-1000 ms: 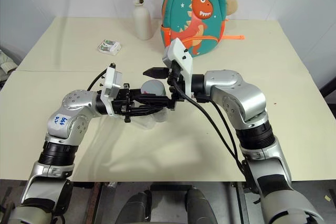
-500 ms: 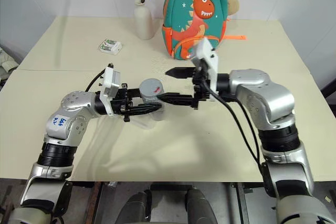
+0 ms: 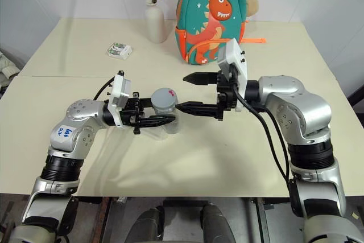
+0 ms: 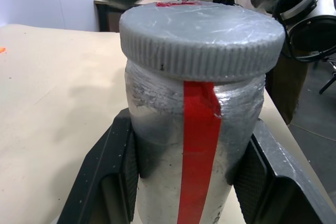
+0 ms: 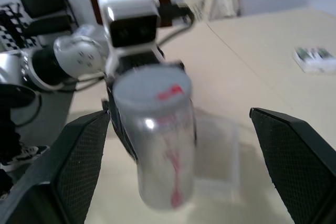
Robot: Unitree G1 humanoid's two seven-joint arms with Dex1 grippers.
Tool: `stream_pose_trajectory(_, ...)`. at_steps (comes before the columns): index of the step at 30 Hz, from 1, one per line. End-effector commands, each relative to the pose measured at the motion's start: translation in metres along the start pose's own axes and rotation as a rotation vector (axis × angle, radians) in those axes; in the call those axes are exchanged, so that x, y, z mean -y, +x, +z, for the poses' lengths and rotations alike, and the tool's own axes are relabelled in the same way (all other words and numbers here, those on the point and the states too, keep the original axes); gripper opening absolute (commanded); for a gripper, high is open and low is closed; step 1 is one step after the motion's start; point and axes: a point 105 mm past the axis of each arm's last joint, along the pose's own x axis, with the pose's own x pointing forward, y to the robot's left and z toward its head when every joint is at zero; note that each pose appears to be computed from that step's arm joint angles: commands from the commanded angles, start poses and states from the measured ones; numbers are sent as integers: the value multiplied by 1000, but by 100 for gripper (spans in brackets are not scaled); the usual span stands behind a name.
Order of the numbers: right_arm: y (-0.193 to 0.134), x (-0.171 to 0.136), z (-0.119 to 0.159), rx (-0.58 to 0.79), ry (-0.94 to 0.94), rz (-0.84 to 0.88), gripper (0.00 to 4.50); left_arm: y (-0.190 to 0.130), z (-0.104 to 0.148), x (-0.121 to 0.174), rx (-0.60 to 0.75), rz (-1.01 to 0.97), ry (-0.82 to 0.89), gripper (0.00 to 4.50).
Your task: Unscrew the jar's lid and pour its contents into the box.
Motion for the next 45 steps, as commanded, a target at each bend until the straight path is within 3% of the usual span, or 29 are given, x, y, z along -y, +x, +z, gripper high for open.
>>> stream_pose_trajectory(1,15,-10,20,43,-56,47,448,0,6,3,12,-13,33,197)
stream_pose_trajectory(14,50,-9,5,-14,-46,11,448,4,7,4,14,-23,29,197)
stream_pose_trajectory(24,32,9,5,-21,-62,-72,448,2,7,3,12,-17,29,197)
stream_pose_trajectory(45,2,16,3,-34,-53,-99,448,0,7,2,8,-12,32,197)
